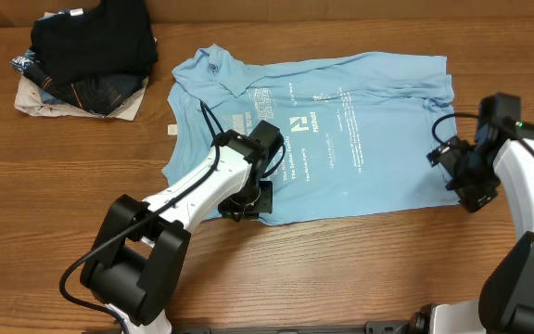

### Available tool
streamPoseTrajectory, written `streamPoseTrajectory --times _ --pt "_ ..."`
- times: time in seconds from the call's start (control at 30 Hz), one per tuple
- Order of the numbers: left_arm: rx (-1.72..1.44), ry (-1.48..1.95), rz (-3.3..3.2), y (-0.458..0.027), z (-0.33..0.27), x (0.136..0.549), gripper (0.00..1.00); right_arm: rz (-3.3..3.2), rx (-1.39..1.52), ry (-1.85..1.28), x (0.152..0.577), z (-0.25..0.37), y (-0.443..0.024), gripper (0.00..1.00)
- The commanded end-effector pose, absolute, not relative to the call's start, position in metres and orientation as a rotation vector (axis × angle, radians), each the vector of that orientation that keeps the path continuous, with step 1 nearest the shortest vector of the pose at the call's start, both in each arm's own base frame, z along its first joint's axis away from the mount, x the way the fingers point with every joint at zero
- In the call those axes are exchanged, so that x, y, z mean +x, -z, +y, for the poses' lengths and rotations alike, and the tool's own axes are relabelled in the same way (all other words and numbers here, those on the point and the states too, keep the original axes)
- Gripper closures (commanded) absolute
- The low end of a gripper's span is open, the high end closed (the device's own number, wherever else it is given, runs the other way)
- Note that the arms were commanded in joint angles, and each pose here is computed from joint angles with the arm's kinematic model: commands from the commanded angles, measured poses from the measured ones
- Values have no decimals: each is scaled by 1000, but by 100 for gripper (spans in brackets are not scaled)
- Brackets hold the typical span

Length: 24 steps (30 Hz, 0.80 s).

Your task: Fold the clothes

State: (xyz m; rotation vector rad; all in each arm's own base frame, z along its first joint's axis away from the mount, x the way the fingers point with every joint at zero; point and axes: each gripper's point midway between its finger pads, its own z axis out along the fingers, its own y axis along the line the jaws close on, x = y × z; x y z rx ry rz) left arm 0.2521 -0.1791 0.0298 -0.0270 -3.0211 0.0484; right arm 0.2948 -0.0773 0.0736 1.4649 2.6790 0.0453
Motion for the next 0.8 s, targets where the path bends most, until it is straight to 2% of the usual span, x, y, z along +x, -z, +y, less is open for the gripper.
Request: streamPoseTrajectory --times 0.0,0.07,0.27,0.77 --pt "-34 -90 -3041 -40 -182 256 96 2679 1499 -62 289 -75 -61 19" --pt "-34 -87 -3038 -40 -182 255 96 2674 1496 -64 289 -75 -55 24" --pt "-31 -69 -3020 -38 -179 250 96 2646 1508 -53 288 -81 -44 28" --pt "-31 -50 -2998 -38 -176 245 96 2604 1582 47 278 -106 -39 30"
